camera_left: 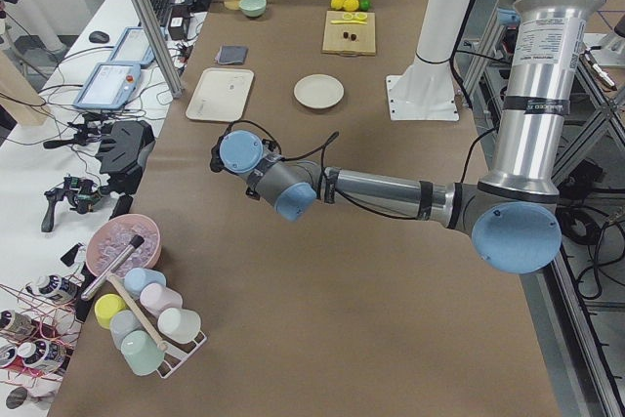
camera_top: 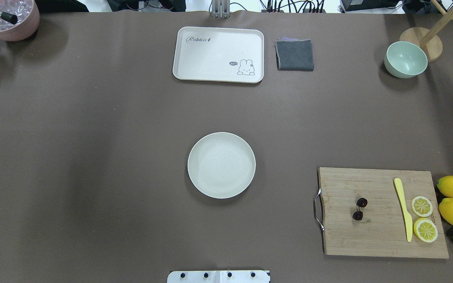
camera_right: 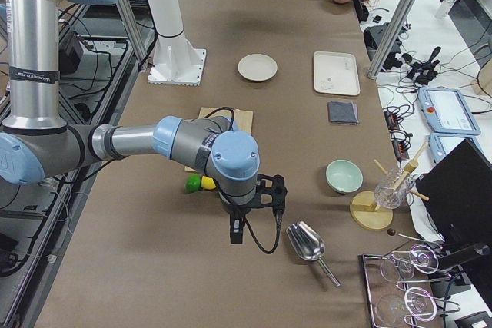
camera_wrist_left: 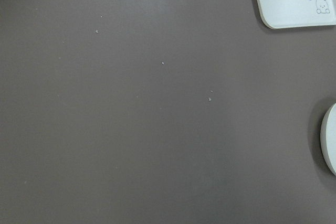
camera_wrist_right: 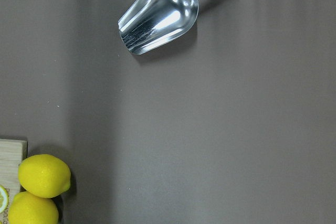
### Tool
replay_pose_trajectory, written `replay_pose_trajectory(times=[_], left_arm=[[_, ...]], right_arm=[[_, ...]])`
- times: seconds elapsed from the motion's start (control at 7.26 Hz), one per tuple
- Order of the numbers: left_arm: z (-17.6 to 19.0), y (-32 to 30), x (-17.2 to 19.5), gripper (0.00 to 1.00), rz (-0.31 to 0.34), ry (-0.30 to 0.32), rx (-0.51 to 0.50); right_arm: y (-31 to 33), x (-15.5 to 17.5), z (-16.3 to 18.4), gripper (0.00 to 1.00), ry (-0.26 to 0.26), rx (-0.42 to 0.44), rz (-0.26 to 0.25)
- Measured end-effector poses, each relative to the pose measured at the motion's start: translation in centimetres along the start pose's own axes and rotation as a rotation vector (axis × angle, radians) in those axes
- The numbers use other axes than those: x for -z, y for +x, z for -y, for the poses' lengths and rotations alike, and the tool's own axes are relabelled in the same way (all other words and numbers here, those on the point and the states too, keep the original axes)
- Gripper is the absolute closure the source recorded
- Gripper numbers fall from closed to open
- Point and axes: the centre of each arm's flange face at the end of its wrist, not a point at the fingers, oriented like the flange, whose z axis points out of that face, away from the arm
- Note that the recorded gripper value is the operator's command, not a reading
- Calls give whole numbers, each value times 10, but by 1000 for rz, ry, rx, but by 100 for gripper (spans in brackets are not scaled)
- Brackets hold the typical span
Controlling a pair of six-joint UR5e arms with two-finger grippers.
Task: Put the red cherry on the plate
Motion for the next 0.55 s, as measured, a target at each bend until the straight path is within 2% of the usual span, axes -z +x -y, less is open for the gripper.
replay_pose_trajectory(times=[0.28, 0.55], left_arm=[[-41, -19, 11, 3, -21, -7, 7], [-47, -58, 12, 3, 18, 2, 61]], right_arm=[[-2, 5, 6, 0, -2, -8, 0], [-3, 7, 7, 0, -7, -10, 0]])
